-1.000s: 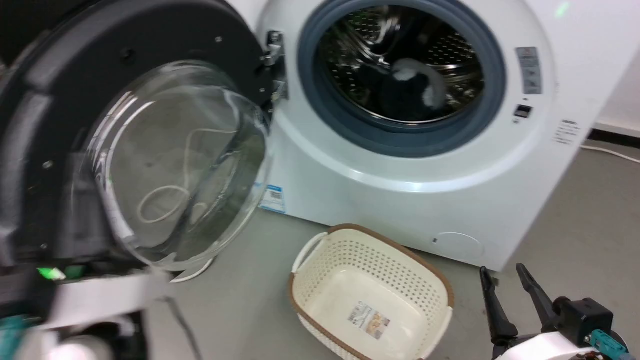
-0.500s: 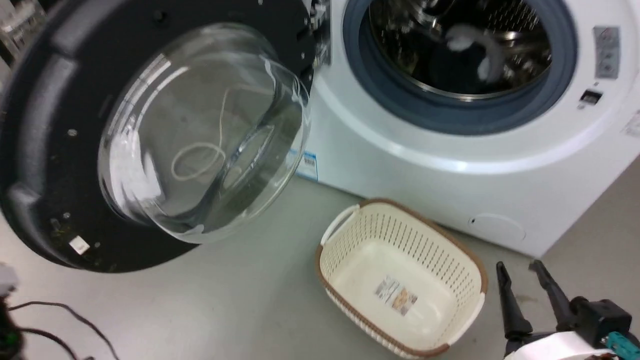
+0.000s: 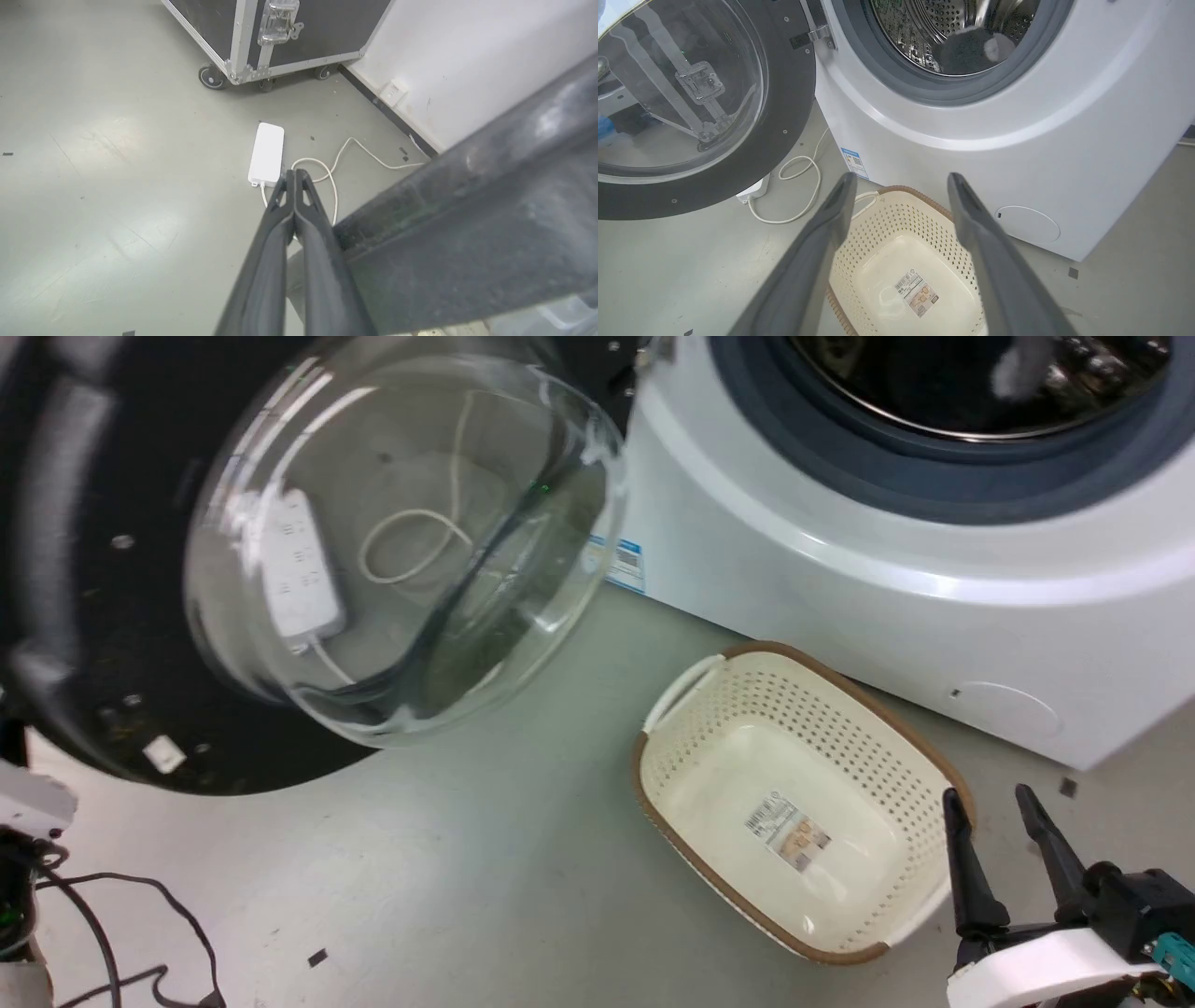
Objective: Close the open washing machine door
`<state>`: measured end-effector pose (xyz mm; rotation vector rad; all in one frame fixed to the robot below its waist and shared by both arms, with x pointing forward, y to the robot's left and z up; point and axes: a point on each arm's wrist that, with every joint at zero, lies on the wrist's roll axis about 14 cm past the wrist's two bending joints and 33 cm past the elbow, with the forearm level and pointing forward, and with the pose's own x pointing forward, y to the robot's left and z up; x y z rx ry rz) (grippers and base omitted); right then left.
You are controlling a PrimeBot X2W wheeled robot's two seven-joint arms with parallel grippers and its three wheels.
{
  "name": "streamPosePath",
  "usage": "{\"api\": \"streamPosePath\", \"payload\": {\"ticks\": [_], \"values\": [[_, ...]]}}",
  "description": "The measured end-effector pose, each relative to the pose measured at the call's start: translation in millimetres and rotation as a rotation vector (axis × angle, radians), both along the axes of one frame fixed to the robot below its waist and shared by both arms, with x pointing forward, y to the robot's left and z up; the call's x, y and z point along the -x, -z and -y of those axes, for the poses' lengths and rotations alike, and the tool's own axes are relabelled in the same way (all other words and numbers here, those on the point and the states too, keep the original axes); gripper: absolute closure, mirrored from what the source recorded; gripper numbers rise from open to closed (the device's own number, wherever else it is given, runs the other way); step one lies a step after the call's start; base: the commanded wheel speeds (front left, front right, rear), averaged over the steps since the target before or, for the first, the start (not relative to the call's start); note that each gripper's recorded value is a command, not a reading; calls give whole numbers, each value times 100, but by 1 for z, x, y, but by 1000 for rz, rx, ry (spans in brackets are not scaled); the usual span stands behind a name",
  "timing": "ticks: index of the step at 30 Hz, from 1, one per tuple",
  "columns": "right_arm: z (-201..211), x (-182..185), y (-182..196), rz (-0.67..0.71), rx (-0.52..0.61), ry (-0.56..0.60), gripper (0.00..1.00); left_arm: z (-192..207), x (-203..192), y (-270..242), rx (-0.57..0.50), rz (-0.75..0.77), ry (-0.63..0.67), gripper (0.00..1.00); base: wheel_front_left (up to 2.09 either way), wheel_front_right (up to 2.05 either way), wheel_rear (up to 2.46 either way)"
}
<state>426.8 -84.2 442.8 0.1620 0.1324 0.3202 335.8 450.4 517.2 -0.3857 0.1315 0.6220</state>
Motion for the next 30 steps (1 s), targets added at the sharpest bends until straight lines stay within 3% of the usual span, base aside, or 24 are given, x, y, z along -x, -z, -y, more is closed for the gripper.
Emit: {"api": "streamPosePath", "payload": {"ticks": [8, 9, 10, 11, 13, 14, 15, 16, 22, 30], "values": [[-13, -1, -5, 10, -45, -21, 0, 48, 9, 4, 95, -120, 239, 100, 0, 0, 0], [-17, 0, -8, 19, -62, -28, 0, 77, 13, 9, 109, -169, 354, 100, 0, 0, 0], [-17, 0, -8, 19, -62, -28, 0, 77, 13, 9, 109, -169, 354, 100, 0, 0, 0], [-21, 0, -12, 27, -80, -35, 0, 115, 18, 21, 119, -242, 487, 100, 0, 0, 0], [-24, 1, -13, 28, -86, -40, 0, 131, 23, 26, 126, -266, 539, 100, 0, 0, 0], [-29, 2, -17, 34, -99, -51, 0, 160, 31, 30, 134, -293, 633, 100, 0, 0, 0], [-29, 2, -17, 34, -99, -51, 0, 160, 31, 30, 134, -293, 633, 100, 0, 0, 0], [-34, 2, -21, 42, -116, -60, 0, 185, 36, 28, 137, -295, 718, 100, 0, 0, 0], [-33, 0, -34, 71, -158, -46, 0, 259, 33, 13, 130, -217, 948, 100, 0, 0, 0], [15, 3, -28, 64, -165, 94, 0, 341, -1, -10, 68, -78, 1214, 100, 0, 0, 0]]}}
